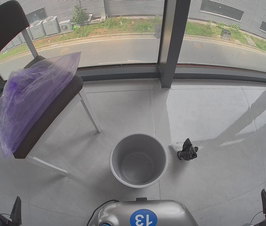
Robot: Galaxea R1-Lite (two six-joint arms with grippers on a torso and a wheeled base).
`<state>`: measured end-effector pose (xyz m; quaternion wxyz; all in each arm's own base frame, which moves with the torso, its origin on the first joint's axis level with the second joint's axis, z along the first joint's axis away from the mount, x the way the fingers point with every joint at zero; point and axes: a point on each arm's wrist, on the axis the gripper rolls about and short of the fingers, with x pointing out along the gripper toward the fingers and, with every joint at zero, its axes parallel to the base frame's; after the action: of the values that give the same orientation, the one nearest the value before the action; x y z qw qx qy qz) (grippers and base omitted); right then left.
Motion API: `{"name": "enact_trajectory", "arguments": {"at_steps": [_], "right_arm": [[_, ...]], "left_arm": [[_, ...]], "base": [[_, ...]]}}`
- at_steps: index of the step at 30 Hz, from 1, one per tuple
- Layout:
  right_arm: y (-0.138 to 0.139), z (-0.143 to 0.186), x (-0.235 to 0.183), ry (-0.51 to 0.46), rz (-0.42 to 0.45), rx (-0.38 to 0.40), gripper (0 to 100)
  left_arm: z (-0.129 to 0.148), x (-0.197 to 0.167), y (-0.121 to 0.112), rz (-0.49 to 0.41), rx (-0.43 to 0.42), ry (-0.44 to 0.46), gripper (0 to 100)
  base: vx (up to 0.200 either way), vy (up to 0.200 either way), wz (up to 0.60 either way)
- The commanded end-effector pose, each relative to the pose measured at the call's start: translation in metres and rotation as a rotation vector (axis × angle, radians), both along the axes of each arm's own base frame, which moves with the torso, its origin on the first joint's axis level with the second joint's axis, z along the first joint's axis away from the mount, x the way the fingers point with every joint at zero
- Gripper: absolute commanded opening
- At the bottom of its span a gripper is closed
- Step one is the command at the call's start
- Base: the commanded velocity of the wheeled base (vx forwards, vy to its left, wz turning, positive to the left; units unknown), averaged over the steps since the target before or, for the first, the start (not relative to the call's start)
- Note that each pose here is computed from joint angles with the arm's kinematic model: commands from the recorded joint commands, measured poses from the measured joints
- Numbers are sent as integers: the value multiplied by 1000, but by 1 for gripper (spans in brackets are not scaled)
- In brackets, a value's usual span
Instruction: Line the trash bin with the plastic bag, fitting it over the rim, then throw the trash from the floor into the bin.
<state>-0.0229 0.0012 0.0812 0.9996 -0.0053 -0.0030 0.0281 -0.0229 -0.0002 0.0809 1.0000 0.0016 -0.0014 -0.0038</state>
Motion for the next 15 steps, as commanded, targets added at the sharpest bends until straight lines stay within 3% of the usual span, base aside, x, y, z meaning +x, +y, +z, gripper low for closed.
{"name": "enact_trajectory", "arguments": {"at_steps": [1,15], "right_arm": [[0,-5,0,1,1,0,100],[0,-5,0,1,1,0,100]], "left_arm": [[-5,0,0,0,0,1,100],[-5,0,0,0,0,1,100]], "base": [[0,0,0],[0,0,0]]}}
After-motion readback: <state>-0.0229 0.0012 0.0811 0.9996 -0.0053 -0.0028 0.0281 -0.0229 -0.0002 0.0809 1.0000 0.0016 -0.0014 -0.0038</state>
